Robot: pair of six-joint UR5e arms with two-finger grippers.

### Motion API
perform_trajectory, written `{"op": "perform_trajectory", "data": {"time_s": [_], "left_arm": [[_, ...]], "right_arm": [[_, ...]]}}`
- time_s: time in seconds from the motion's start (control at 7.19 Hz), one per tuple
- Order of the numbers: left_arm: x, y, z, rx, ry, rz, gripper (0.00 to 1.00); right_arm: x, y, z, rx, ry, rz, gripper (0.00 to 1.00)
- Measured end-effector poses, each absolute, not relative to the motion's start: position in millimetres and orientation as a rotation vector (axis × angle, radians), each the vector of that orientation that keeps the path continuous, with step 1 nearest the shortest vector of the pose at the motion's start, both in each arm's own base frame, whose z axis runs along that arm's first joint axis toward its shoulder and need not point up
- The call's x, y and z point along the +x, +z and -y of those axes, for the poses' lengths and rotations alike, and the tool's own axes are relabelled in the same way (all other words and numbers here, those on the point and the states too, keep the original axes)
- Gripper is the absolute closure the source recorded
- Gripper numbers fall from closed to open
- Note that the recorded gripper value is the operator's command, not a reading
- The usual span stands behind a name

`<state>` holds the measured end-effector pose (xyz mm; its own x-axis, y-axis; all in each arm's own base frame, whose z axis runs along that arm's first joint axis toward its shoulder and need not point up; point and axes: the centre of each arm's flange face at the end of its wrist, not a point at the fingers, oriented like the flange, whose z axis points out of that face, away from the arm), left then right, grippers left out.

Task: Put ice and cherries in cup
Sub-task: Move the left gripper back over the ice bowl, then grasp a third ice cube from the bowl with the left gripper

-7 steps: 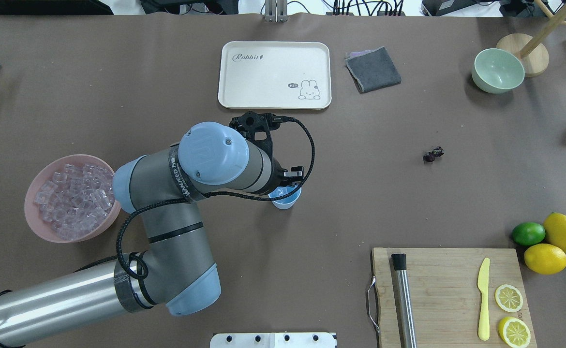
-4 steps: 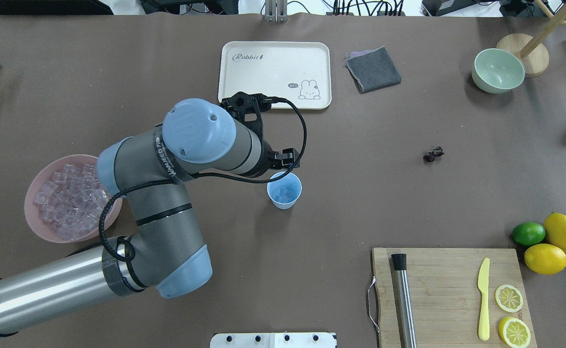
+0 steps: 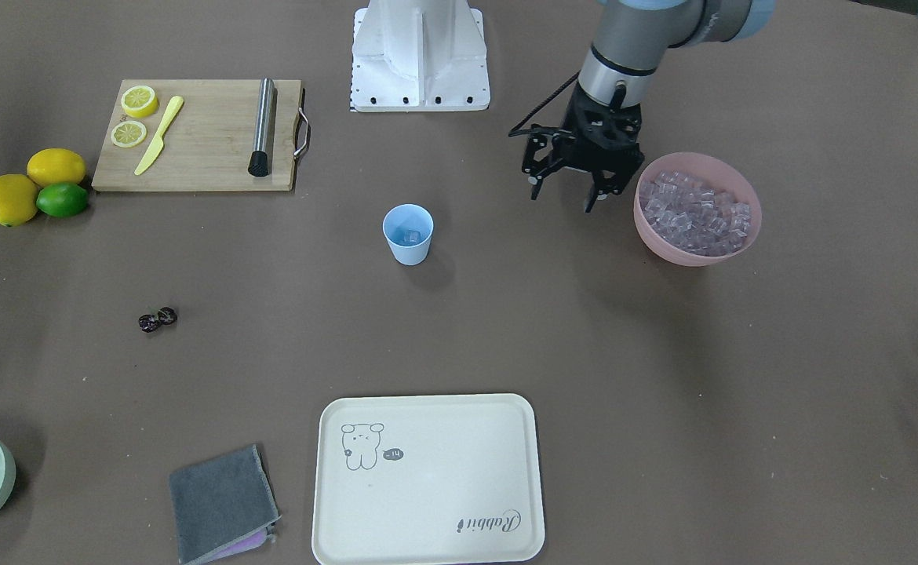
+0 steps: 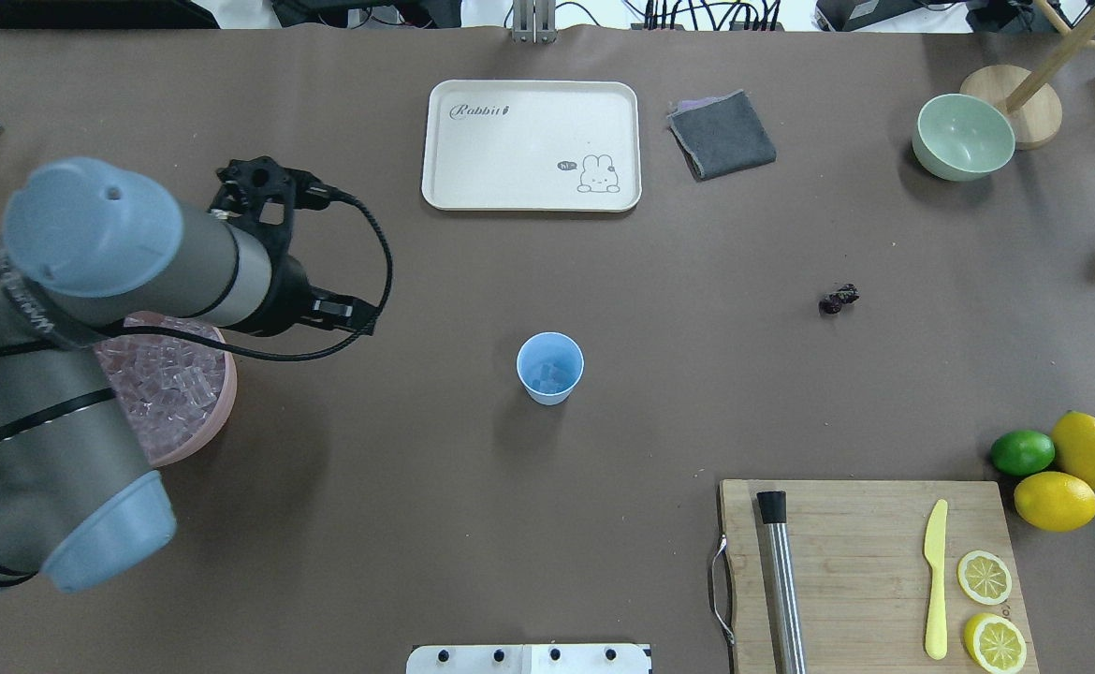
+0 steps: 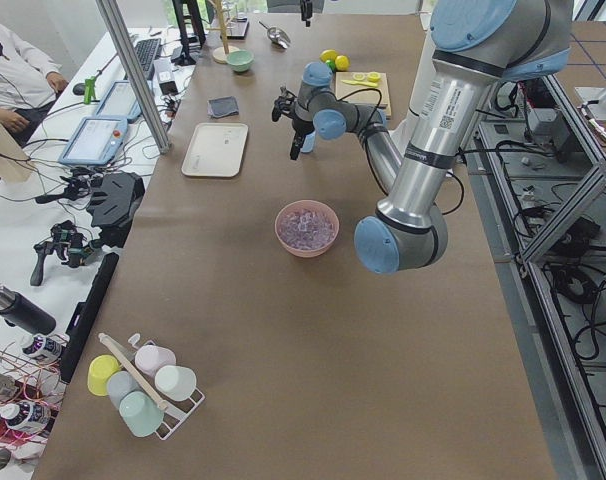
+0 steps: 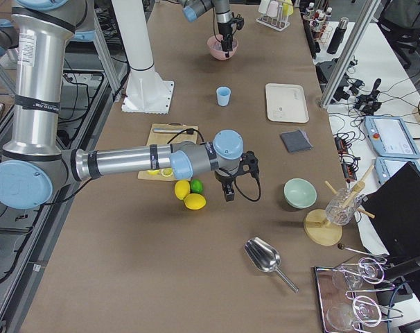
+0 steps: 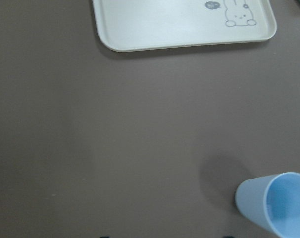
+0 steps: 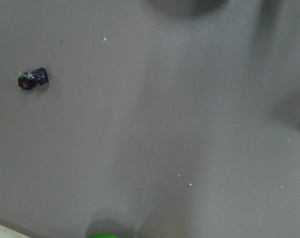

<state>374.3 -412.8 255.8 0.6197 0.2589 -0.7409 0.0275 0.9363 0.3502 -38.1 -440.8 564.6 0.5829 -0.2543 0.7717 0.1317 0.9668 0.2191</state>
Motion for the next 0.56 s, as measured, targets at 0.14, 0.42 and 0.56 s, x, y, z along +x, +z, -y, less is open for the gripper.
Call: {"op": "perform_trajectory", "data": {"time_s": [0.14, 0.42, 0.56], "left_arm": [[347, 297, 405, 0.364, 0.162, -0.881, 0.19], [311, 374, 388, 0.373, 0.188, -0.901, 0.19], [305, 394, 386, 0.369, 0.189, -0.899, 0.19]], "right_arm": [[-38, 564, 441, 0.145, -0.227, 0.922, 0.01], [-38, 564, 441, 0.144, -0.227, 0.922, 0.01], [-38, 564, 441, 0.144, -0.227, 0.923, 0.01]]}}
